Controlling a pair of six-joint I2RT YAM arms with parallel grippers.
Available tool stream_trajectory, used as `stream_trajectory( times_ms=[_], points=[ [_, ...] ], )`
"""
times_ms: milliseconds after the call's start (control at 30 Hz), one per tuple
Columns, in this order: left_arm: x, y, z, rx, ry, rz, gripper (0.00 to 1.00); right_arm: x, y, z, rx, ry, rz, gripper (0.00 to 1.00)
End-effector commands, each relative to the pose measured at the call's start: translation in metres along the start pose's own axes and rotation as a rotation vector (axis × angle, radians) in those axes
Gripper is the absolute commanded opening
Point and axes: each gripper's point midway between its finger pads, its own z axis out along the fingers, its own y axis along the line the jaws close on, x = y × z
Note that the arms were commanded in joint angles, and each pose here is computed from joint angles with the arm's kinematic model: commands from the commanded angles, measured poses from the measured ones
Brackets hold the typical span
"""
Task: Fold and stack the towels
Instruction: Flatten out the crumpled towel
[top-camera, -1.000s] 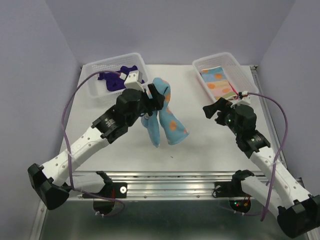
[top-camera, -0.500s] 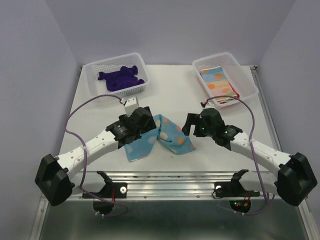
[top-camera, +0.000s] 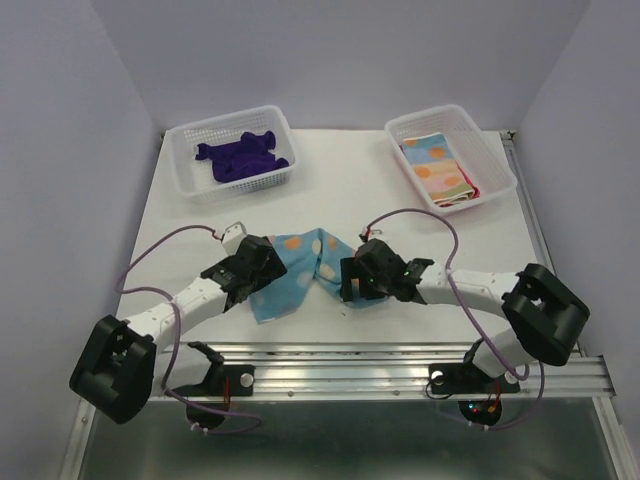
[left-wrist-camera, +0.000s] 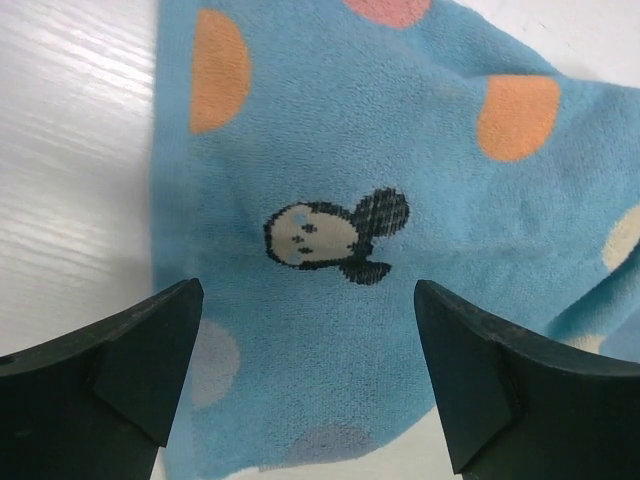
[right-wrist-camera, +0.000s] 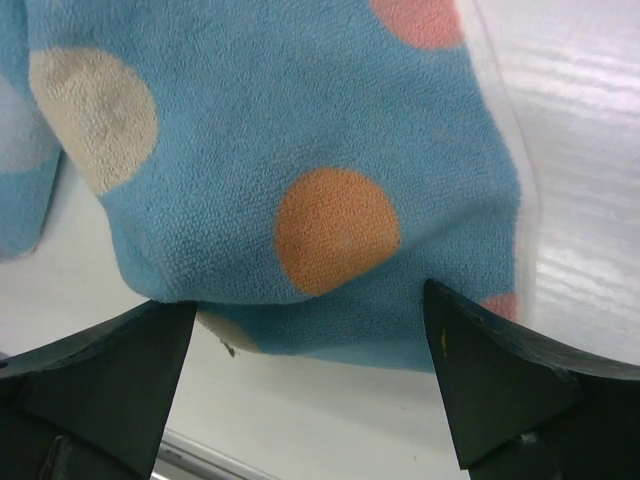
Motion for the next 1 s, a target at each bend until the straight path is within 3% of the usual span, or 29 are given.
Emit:
stream_trajectory(
  times_ms=[0, 200, 300, 567, 667, 833, 967],
  points=[
    [0.005, -0.032, 0.008, 0.155, 0.033, -0.003, 0.99, -0.036, 0.002, 0.01, 0.069, -0.11, 0.05, 1.0],
    [0.051, -0.028, 0.027, 0.148, 0.218, 0.03, 0.99, -0.065, -0.035, 0.034, 0.144, -0.112, 0.119, 1.0],
    [0.08, -0.032, 0.021, 0.187, 0.295, 0.053, 0.99, -0.113, -0.065, 0.043, 0.183, -0.18, 0.111, 1.0],
    [0.169, -0.091, -0.033, 0.453, 0.522, 0.239, 0.99, -0.204, -0.044, 0.084, 0.006, -0.259, -0.202, 1.0],
    [0.17, -0.117, -0.05, 0.529, 0.5, 0.305, 0.99, -0.225, -0.03, 0.089, -0.036, -0.255, -0.285, 1.0],
    [0.137, -0.144, -0.071, 0.583, 0.364, 0.314, 0.99, -0.262, -0.015, 0.045, -0.047, -0.363, -0.308, 1.0],
    [0.097, -0.15, -0.092, 0.597, 0.231, 0.275, 0.99, -0.262, -0.022, -0.012, 0.007, -0.425, -0.169, 1.0]
  ],
)
